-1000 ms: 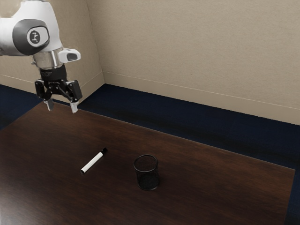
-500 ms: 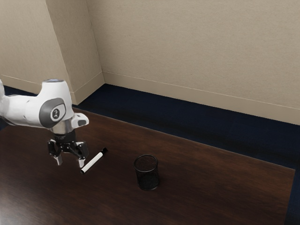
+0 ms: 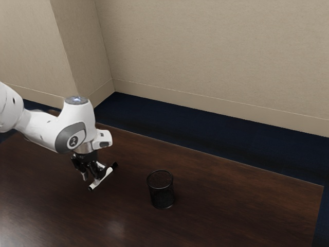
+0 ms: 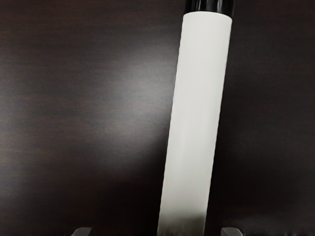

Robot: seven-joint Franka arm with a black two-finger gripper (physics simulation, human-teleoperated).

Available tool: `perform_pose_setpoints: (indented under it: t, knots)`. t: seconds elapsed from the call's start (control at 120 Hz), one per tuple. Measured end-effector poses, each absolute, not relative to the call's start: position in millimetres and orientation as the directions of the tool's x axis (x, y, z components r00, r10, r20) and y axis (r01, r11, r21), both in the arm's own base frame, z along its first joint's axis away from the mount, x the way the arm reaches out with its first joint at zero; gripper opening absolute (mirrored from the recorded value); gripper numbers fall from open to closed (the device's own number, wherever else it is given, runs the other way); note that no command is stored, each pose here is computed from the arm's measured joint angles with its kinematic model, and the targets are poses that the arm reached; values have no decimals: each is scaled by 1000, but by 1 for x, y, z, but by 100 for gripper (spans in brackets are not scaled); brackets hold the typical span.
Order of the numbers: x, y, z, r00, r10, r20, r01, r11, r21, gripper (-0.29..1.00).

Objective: Put the marker into the pen holder.

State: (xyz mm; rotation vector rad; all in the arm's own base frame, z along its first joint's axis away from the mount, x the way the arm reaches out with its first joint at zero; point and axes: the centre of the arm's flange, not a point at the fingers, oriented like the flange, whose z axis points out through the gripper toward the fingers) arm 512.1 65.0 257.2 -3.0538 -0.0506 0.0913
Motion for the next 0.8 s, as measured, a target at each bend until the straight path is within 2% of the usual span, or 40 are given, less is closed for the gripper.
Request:
perform_pose_setpoints:
  t: [0.367,0.8]
  knots:
    - [507,54,250,998,3,-57,-2,-997,-82,15]
    - [504,69,247,999,-21,-46,-25,-996,-83,4]
